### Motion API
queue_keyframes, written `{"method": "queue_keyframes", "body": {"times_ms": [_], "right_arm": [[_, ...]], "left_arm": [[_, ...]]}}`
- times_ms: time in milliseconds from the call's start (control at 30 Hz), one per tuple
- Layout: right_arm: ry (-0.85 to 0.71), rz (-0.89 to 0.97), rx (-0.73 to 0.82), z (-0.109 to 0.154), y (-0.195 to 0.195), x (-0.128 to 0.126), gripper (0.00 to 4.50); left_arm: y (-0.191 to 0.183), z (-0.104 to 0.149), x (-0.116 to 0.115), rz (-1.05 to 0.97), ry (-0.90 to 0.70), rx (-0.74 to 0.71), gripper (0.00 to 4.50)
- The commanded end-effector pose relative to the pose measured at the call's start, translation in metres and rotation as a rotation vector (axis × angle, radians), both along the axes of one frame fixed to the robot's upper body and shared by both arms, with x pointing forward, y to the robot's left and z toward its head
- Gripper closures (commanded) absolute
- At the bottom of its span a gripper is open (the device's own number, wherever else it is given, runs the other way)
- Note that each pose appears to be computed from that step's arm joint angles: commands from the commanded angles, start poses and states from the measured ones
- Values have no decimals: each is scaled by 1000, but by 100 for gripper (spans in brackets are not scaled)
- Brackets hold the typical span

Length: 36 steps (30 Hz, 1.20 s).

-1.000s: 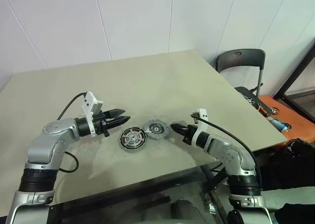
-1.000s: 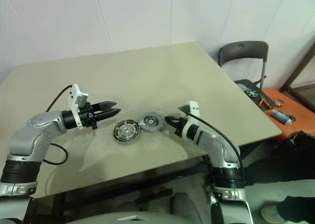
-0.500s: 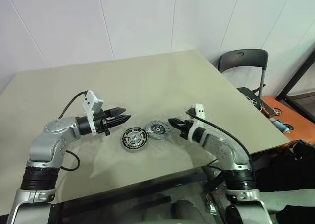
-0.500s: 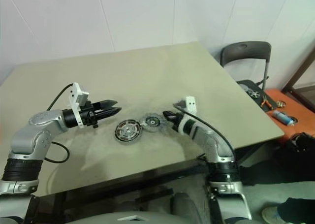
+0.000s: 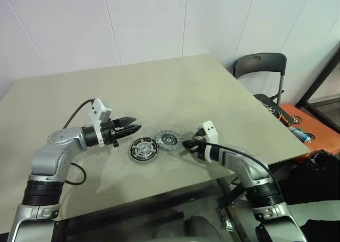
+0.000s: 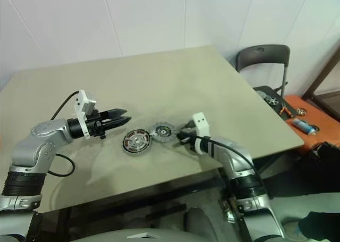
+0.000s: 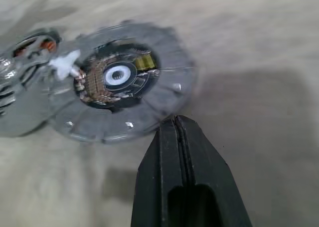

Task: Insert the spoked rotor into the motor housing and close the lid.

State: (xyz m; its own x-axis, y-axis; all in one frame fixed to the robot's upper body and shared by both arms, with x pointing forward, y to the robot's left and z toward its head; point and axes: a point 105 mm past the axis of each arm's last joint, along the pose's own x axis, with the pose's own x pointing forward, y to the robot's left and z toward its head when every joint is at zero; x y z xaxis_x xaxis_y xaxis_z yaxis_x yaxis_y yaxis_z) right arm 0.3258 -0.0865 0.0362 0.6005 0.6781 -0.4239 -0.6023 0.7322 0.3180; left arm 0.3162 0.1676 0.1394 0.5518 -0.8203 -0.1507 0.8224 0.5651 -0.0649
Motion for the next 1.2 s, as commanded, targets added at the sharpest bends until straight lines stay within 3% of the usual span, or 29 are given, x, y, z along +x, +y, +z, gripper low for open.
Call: {"method": "queue_keyframes", "body": {"times_ms": [33, 167, 233, 300, 500, 700, 833, 1067, 1200], "right_arm": [[-17, -54, 25, 5, -5, 6, 449], [-33, -72, -9, 7, -26, 4, 363], [4, -97, -32, 2, -40, 0, 293], [90, -93, 50, 2, -44, -9, 229], [258, -59, 401, 30, -34, -30, 229], [363, -185, 781, 53, -29, -13, 229], [436, -230, 788, 41, -21, -15, 229], [497, -208, 686, 23, 1, -26, 229], [504, -244, 588, 10, 4, -20, 229]], "left_arm": [[1, 12, -1, -4, -47, 12, 246], [4, 11, -4, 4, -42, 18, 246], [4, 11, -5, 7, -40, 16, 246], [4, 11, -5, 9, -39, 16, 246], [4, 9, -5, 8, -33, 17, 246], [2, 10, -4, 10, -37, 14, 246], [2, 8, -4, 14, -34, 21, 246], [0, 10, -3, 14, -39, 18, 246], [0, 10, -2, 15, -37, 22, 246]]}}
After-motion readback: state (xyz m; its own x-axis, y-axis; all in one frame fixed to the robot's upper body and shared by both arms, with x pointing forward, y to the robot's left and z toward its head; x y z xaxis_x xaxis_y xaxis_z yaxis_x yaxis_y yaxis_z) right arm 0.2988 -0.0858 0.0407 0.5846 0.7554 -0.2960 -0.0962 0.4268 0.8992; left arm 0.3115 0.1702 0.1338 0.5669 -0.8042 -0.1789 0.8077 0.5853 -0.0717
